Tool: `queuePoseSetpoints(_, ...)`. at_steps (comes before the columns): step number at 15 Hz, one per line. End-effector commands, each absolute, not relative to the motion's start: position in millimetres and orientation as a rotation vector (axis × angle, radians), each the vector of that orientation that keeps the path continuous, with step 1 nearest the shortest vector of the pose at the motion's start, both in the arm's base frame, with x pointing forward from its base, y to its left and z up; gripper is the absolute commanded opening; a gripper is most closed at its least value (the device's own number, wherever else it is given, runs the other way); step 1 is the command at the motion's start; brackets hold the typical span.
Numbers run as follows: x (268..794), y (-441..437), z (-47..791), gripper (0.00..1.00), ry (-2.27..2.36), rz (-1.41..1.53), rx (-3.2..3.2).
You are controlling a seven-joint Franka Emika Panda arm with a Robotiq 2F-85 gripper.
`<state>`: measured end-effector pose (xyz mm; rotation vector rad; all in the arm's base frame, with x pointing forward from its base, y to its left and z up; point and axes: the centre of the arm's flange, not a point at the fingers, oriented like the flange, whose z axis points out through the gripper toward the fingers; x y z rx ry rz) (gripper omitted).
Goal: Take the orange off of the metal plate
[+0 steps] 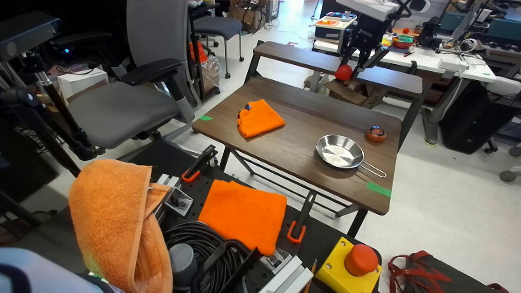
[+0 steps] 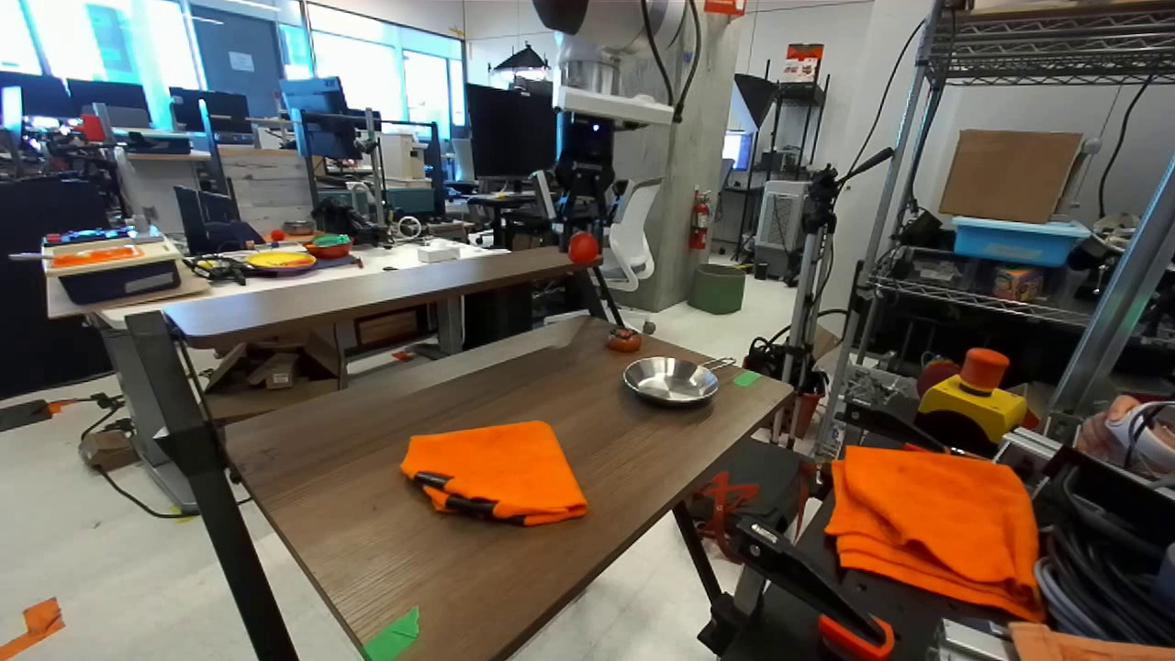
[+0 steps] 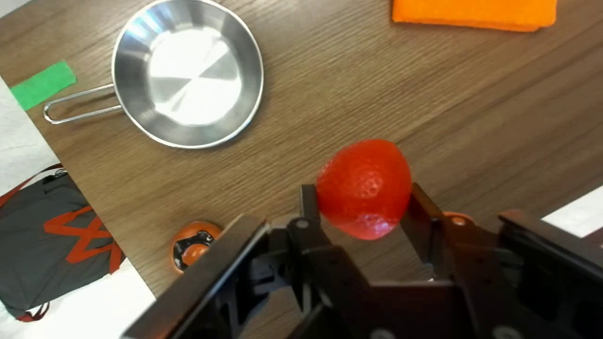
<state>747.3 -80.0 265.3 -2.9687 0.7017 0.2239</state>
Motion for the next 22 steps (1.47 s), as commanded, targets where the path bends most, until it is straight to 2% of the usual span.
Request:
queuePoseSetpoints(1, 814.8, -62.4, 238.2, 0.22, 0.784, 0.23, -2.948)
queuePoseSetpoints(9, 850.9, -36.7, 148.7, 0.22, 0.954, 0.31, -2.946)
queuePoseSetpoints(22, 845.7, -50.7, 76.0, 0.22, 1.182, 0.31, -3.005)
